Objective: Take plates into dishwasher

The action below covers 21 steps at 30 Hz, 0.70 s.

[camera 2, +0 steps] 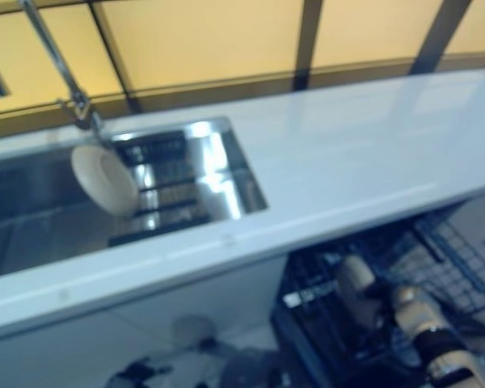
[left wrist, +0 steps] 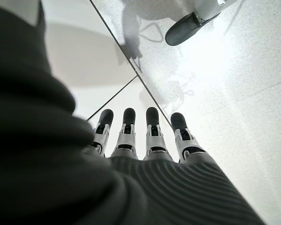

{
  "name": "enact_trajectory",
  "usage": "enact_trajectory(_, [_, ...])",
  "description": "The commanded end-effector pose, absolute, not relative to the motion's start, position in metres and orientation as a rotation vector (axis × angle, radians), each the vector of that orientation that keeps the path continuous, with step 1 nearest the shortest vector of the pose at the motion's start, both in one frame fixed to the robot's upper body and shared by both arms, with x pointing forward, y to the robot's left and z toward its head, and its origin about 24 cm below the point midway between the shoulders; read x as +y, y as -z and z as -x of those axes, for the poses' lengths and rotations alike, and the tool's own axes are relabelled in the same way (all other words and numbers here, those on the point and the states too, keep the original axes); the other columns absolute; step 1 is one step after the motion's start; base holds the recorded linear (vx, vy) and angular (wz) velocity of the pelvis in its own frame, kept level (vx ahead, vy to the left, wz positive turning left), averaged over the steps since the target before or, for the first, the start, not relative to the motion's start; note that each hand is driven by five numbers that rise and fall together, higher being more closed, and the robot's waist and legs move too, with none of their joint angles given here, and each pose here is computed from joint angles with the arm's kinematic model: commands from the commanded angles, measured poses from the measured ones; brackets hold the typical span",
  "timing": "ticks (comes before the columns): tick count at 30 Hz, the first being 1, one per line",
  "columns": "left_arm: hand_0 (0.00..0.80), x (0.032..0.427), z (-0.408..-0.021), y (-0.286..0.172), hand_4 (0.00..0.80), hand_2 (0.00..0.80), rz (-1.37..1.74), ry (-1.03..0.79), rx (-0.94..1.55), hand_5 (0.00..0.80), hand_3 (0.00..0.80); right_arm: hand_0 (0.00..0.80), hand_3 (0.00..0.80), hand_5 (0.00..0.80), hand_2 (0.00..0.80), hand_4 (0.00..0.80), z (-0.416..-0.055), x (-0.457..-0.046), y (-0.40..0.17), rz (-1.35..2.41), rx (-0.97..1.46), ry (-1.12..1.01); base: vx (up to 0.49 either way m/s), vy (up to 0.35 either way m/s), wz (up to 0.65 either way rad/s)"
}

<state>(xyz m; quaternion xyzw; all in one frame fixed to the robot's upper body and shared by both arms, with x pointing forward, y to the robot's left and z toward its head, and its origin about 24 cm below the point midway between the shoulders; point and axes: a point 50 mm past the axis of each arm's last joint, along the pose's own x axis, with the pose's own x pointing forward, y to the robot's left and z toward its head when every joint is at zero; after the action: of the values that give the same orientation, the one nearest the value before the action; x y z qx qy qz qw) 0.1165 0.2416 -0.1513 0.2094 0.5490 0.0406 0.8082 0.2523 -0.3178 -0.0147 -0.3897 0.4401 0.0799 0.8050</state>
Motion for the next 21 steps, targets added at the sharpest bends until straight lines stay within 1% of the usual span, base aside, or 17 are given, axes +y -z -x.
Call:
enact_trajectory(1, [0.000,0.250,-0.139,0.142,0.000,0.000,-0.551,-0.047,1.120,0.000,0.000,0.800,0.800,0.800,0.800,0.800,-0.275,-0.295,0.016,0.854,0.895,-0.226,0.005,0.002,0.04])
enact_trajectory(8, [0.000,0.246,-0.142,0.142,0.000,0.000,-0.556,-0.026,1.111,0.000,0.000,0.800,0.800,0.800,0.800,0.800,-0.269,-0.291,0.035,0.843,0.974,-0.235,-0.001,0.008,0.08])
enact_trajectory(21, [0.000,0.239,-0.146,0.143,0.000,0.000,-0.567,0.007,1.099,0.000,0.000,0.800,0.800,0.800,0.800,0.800,-0.254,-0.294,0.055,0.809,1.078,-0.228,0.000,0.000,0.00])
